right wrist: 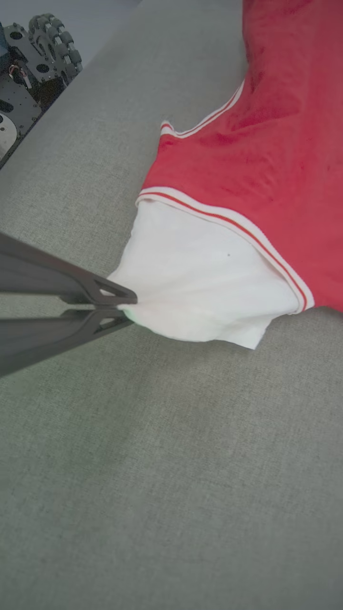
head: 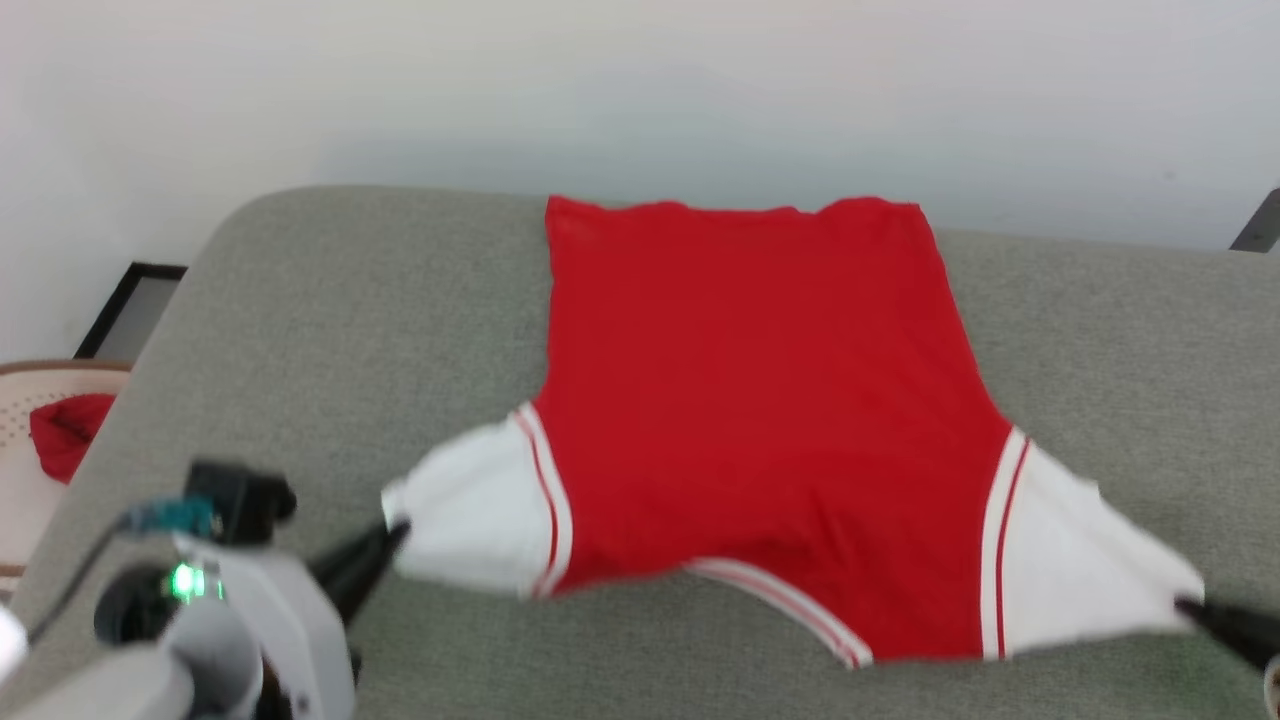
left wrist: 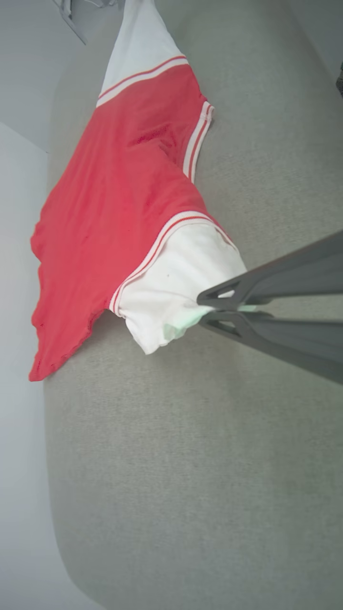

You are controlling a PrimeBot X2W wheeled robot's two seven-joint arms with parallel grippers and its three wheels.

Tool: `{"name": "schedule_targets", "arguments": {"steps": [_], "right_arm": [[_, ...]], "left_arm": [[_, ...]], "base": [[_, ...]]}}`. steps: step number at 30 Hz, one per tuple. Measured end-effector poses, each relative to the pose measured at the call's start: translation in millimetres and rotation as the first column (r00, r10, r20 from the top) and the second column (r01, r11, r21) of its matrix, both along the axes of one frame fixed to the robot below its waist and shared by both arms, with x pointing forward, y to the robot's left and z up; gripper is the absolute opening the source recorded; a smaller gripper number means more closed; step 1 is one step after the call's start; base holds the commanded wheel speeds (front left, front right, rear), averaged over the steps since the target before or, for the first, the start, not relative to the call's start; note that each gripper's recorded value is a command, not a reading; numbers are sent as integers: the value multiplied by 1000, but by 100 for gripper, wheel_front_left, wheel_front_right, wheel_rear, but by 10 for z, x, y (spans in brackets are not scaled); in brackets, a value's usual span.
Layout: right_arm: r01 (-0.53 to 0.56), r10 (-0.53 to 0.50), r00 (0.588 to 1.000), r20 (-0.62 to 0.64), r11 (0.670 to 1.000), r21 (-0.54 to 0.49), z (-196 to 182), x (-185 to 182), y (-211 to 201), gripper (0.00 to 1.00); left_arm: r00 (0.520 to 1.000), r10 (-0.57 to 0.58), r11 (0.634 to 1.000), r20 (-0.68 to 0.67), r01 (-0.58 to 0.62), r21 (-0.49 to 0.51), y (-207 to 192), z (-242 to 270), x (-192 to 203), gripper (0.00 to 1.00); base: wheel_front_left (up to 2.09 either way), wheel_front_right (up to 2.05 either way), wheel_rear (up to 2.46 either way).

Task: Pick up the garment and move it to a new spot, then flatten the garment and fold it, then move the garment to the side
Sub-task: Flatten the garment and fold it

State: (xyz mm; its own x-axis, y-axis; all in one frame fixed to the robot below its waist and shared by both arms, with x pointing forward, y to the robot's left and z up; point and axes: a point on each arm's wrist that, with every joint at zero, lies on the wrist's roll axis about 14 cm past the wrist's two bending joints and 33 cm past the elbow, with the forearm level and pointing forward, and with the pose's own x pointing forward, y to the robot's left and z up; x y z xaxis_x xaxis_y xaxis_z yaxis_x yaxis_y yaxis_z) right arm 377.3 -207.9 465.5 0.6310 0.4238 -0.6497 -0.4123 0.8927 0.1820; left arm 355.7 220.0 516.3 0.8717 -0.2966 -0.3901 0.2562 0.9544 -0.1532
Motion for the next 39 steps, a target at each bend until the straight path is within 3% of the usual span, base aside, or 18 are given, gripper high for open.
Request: {"name": "schedule_targets", "arguments": {"steps": [5, 14, 28, 32, 33, 39], "right_arm": [[-7, 9, 991, -135, 1000, 19, -213, -432, -21, 0], [-11, 12, 969, -245, 1000, 9, -411, -749, -38, 0], [-34, 21, 970, -243, 998, -48, -476, -667, 59, 0], [-35, 17, 977, -213, 996, -82, -444, -576, 52, 95], [-36, 17, 977, -210, 995, -89, -436, -570, 51, 100], [-38, 17, 982, -188, 993, -108, -312, -527, 70, 100]], "left_arm": [[996, 13, 1000, -85, -14, -2, -3, -223, -324, 0], [974, 48, 997, -223, -60, -48, -99, -511, -663, 0], [970, 85, 993, -229, -101, -62, -105, -624, -680, 0], [970, 83, 993, -227, -101, -69, -132, -635, -656, 0], [971, 81, 993, -226, -99, -69, -139, -636, -652, 0], [973, 84, 992, -216, -103, -74, -162, -628, -629, 0]], "base": [[0, 0, 0], [0, 0, 0], [0, 0, 0], [0, 0, 0], [0, 0, 0], [0, 0, 0]]}}
